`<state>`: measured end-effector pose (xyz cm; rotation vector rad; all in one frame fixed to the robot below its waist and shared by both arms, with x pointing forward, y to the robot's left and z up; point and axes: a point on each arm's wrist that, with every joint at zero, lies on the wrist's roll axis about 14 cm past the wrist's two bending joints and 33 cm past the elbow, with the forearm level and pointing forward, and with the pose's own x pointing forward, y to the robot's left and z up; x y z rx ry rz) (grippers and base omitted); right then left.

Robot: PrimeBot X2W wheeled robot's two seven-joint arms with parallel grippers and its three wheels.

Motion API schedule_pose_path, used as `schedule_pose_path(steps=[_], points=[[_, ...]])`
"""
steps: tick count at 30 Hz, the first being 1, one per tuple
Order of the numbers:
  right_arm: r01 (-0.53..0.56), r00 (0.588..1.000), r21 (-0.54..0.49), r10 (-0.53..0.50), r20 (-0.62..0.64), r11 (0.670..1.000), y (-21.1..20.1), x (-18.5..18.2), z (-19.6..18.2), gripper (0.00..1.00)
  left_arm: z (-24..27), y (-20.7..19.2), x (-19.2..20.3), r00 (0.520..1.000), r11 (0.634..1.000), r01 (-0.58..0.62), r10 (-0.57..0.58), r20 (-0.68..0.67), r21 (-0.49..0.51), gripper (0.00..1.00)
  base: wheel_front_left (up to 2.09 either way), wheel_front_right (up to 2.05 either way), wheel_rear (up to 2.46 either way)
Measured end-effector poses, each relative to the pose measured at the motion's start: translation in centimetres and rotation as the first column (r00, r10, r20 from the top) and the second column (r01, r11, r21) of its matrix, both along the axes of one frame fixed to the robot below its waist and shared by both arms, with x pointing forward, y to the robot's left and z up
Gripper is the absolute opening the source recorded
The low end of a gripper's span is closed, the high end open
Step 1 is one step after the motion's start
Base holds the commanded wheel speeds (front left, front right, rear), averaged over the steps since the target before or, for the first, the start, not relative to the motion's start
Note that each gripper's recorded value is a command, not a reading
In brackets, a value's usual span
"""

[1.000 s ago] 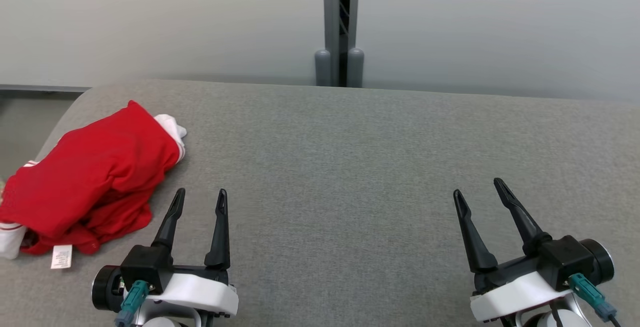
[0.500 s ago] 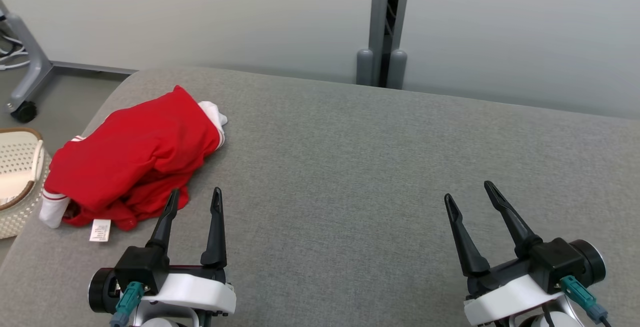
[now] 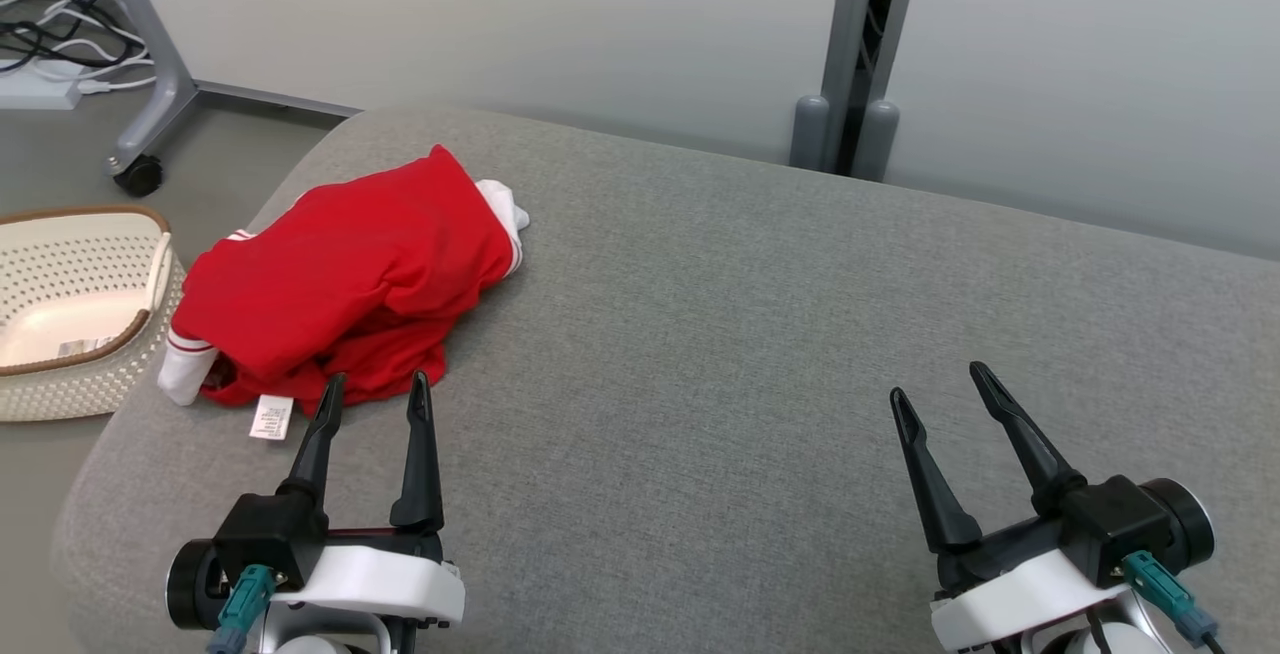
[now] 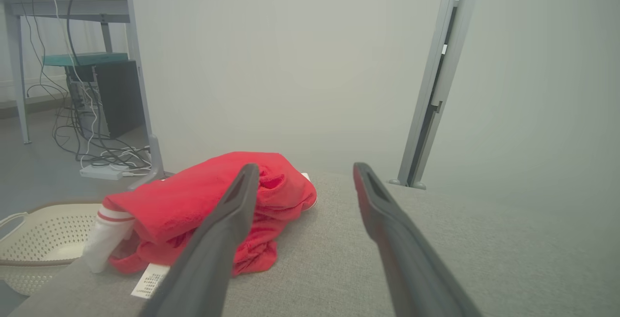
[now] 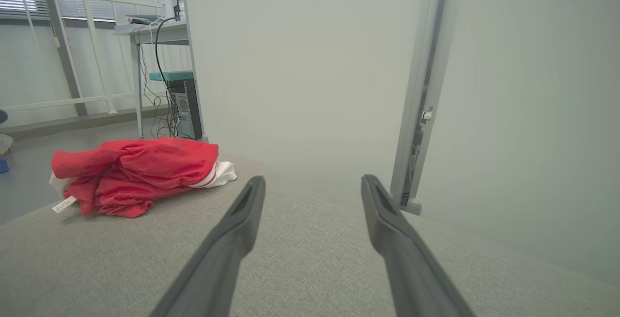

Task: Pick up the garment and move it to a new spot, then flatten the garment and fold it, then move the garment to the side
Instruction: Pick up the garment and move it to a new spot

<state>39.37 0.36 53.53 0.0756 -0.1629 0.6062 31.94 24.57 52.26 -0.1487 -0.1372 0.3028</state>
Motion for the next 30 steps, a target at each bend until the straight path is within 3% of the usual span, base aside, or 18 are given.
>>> schedule_pose_path(steps=[20,30], points=[[-0.026,0.999,-0.008,0.026,-0.031,1.0,0.6,0.4,-1.2,1.0,-0.8,2.4,-0.6,0.996,0.996,-0.087,0.086,-0.025,-0.032,1.0,0.0,0.0,0.0],[-0.004,0.999,-0.027,0.002,-0.054,1.0,-0.7,2.2,-2.7,1.0,-1.0,4.6,3.6,0.993,0.993,-0.117,0.115,-0.04,-0.035,1.0,0.0,0.0,0.0]])
